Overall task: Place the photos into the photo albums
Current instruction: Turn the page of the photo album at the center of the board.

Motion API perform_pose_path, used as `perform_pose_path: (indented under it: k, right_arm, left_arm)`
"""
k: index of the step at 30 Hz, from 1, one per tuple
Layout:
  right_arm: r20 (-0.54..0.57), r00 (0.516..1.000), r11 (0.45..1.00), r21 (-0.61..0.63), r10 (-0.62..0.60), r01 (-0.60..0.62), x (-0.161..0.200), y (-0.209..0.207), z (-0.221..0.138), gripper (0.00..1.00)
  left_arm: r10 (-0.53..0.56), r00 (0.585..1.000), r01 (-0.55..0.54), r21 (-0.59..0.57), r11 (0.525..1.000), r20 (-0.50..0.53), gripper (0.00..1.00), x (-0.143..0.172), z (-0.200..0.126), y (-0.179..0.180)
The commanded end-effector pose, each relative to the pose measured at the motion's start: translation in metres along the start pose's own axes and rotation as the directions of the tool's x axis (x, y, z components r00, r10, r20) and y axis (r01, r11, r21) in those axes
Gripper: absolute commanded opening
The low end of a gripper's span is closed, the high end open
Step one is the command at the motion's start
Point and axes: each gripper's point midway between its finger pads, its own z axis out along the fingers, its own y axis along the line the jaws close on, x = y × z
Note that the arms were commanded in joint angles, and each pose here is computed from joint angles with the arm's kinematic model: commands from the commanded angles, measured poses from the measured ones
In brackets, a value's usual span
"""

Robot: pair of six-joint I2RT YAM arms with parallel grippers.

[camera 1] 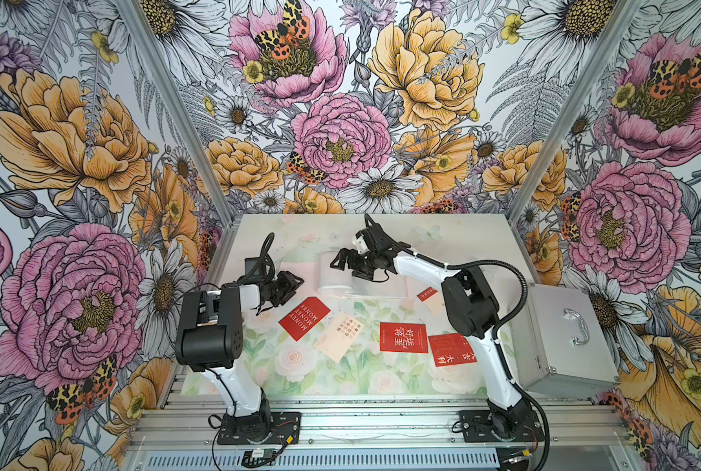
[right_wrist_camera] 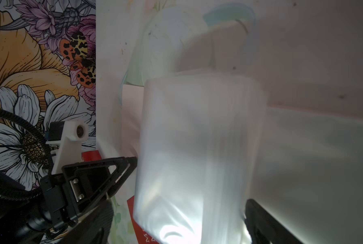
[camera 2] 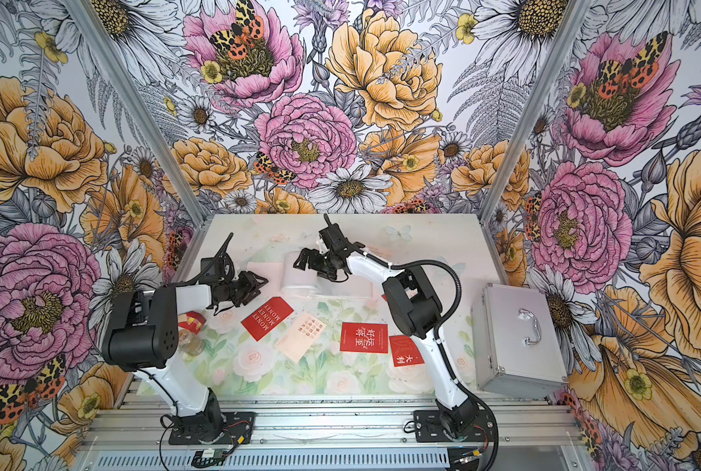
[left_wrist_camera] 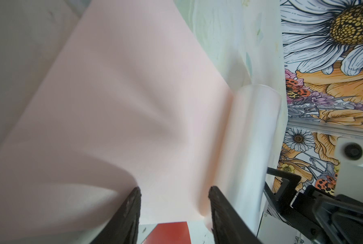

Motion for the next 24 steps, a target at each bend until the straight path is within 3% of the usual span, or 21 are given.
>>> perform_pose_path:
  k: [1, 7, 18, 24]
  right_arm:
    - [-0.004, 1.0, 0.997, -0.077, -0.015, 0.015, -0.004, 0.033, 0.009, 0.98]
    - [0.007, 1.0, 0.99, -0.137, -0.028, 0.029, -0.011, 0.063, 0.023, 0.97]
    - [-0.002, 0.998, 0.984, -0.166, -0.06, 0.059, 0.0, 0.085, 0.027, 0.97]
    - [-0.01, 0.996, 0.985, -0.148, -0.09, 0.087, 0.01, 0.083, 0.011, 0.97]
  left_arm:
    - [0.014, 1.0, -0.014, 0.024, 1.0, 0.015, 0.54, -0.001, -0.01, -0.015]
    - [-0.006, 0.998, 0.002, 0.05, 0.999, 0.066, 0.54, -0.02, -0.044, -0.031]
    - [-0.018, 0.966, 0.011, 0.03, 0.999, 0.259, 0.56, -0.058, -0.145, -0.027]
    - [-0.014, 0.982, 0.0, 0.072, 0.997, 0.187, 0.55, -0.038, -0.142, -0.032]
